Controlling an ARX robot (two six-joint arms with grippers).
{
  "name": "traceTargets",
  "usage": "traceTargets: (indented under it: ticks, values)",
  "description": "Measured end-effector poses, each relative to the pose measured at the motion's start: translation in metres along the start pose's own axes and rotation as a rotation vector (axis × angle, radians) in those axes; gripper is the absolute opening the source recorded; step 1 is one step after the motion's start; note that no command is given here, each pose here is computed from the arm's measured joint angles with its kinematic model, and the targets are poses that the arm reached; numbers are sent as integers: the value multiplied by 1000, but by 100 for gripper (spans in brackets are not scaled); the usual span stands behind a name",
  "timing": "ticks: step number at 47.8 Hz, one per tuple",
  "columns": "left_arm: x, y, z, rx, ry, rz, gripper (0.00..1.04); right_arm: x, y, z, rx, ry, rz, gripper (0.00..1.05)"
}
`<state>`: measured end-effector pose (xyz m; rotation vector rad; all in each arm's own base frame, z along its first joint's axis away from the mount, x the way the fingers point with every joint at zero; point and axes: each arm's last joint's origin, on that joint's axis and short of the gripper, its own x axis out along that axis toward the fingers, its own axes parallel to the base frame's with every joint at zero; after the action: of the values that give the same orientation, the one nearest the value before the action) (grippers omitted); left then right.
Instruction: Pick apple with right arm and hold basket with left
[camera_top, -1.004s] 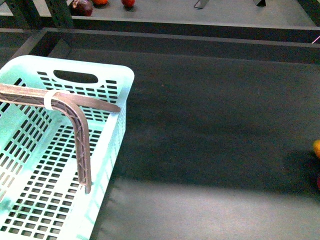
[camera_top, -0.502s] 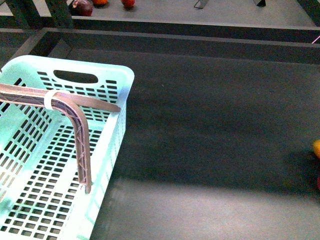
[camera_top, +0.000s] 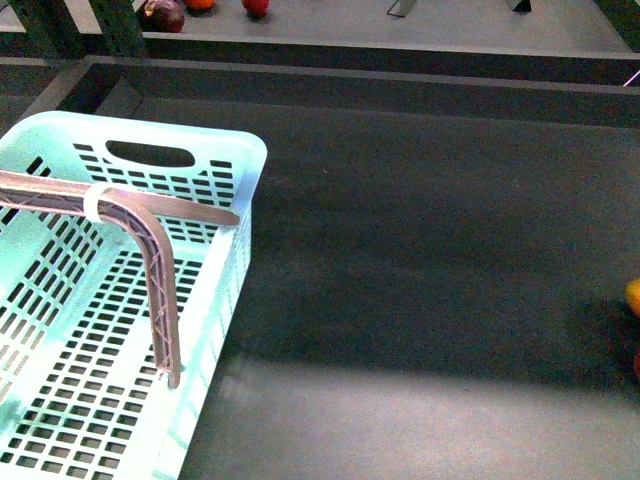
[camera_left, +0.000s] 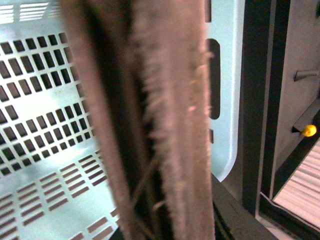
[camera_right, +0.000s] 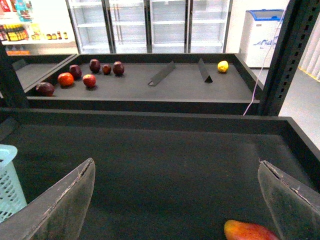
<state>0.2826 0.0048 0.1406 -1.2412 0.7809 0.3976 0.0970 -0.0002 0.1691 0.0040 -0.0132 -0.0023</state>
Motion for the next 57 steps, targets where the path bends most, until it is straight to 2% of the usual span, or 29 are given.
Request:
traceTargets:
  ticks: [7,20,29,41,50,57]
  values:
    - [-6,-5,-7,5,15,-7,8,0,0,0,0,0,0,96]
    - [-37,-28,-37,246,89,-91,7,0,0,0,0,0,0,96]
    - [-56,-57,-70,358,199,-183,7,0,0,0,0,0,0,96]
    - [-82,-94,-127,511,341,-320,7,0,0,0,0,0,0,96]
    - [-103,-110,-163,591,420,-406,7,0,0,0,0,0,0,96]
    - [-112,-110,-183,655,472,-432,7,0,0,0,0,0,0,96]
